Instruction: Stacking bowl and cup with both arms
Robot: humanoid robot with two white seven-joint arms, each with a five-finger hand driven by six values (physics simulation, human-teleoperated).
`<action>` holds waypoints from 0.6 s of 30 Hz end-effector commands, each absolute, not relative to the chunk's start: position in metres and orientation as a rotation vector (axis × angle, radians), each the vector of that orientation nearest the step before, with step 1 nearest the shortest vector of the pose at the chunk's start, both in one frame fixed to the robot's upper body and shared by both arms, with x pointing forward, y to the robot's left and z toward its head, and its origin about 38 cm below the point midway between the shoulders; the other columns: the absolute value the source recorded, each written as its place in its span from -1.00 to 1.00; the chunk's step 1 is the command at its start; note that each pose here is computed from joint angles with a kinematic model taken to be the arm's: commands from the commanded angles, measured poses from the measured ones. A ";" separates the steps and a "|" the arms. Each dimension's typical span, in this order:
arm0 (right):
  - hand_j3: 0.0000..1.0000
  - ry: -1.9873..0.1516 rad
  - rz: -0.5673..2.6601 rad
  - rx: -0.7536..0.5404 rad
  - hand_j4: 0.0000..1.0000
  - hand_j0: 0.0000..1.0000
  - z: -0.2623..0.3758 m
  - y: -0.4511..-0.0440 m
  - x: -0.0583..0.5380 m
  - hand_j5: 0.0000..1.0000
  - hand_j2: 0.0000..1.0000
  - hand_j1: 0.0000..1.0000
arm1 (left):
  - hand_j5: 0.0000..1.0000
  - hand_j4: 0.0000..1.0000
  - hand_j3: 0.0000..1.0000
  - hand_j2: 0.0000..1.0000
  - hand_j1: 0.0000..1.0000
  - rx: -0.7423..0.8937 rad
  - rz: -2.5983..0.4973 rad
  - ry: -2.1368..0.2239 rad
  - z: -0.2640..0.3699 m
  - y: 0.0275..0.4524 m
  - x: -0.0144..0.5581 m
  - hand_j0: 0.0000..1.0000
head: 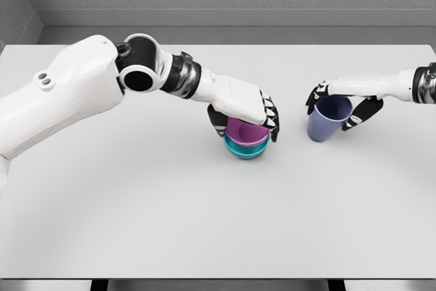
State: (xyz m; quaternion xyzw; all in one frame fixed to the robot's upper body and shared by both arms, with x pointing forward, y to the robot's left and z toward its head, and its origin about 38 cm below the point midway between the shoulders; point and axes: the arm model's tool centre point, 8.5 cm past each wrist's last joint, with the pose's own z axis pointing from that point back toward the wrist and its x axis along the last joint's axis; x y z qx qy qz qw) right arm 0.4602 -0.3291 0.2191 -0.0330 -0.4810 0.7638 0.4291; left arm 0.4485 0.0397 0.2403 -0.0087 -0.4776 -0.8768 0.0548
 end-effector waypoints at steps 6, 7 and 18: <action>0.16 -1.202 1.899 -0.093 0.16 0.16 0.225 -0.334 0.459 0.16 0.16 0.16 | 0.68 0.68 0.68 0.68 0.68 -0.029 -2.650 -1.442 0.236 0.037 0.451 0.68; 0.16 -1.202 1.899 -0.094 0.16 0.16 0.225 -0.335 0.458 0.16 0.16 0.16 | 0.73 0.73 0.73 0.73 0.73 -0.031 -2.650 -1.443 0.236 0.037 0.451 0.73; 0.17 -1.215 1.911 -0.119 0.17 0.17 0.238 -0.338 0.458 0.17 0.17 0.17 | 1.00 1.00 1.00 1.00 1.00 -0.025 -2.642 -1.434 0.235 0.039 0.454 1.00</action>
